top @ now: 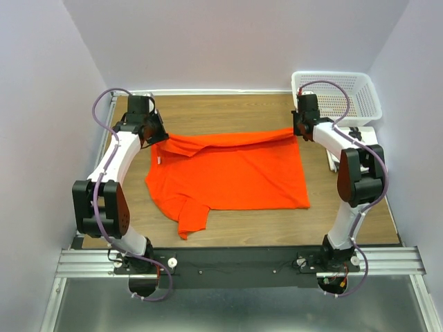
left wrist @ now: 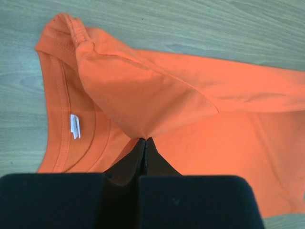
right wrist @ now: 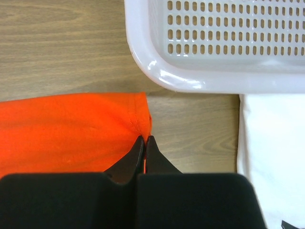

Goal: Fold and stack the t-shirts
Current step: Fold the tshirt

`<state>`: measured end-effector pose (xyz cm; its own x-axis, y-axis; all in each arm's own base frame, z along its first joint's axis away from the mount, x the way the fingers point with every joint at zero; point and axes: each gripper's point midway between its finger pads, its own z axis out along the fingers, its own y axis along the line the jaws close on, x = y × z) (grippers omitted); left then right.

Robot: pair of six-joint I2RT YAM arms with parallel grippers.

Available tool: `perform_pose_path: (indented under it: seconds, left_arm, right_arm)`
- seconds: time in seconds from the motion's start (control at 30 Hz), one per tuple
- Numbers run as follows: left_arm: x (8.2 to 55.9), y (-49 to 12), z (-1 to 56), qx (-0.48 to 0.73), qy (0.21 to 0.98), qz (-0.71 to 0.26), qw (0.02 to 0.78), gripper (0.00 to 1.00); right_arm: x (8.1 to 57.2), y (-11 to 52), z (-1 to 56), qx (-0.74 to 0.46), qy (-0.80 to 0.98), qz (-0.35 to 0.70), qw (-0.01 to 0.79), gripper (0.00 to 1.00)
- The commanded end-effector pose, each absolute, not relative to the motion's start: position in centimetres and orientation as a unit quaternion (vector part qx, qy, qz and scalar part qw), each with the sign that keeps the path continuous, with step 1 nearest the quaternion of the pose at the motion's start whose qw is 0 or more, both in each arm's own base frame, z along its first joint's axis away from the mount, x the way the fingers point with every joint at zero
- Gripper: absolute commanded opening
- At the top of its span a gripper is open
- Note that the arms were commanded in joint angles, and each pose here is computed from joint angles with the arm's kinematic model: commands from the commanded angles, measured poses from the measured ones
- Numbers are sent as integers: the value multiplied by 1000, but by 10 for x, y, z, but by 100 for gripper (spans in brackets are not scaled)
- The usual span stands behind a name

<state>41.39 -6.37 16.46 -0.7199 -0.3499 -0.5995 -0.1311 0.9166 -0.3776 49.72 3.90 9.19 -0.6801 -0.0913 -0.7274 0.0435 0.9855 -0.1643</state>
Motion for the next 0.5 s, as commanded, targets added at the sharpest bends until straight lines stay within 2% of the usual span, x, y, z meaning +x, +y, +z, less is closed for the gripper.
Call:
perform_pose_path:
  seconds: [0.0,0.3,0.47]
  left_arm:
    - [402,-57,161,-146,915,-153,344,0]
    - [403,-55,117,-178,918,-164,314,0]
    - [416,-51,121,-183,914,-158,326,0]
  right_arm:
    - [483,27,97,5,914,-100,394,1]
    - [459,41,48,33,940,-54,337,1]
    - [455,43,50,41,940,-48,335,1]
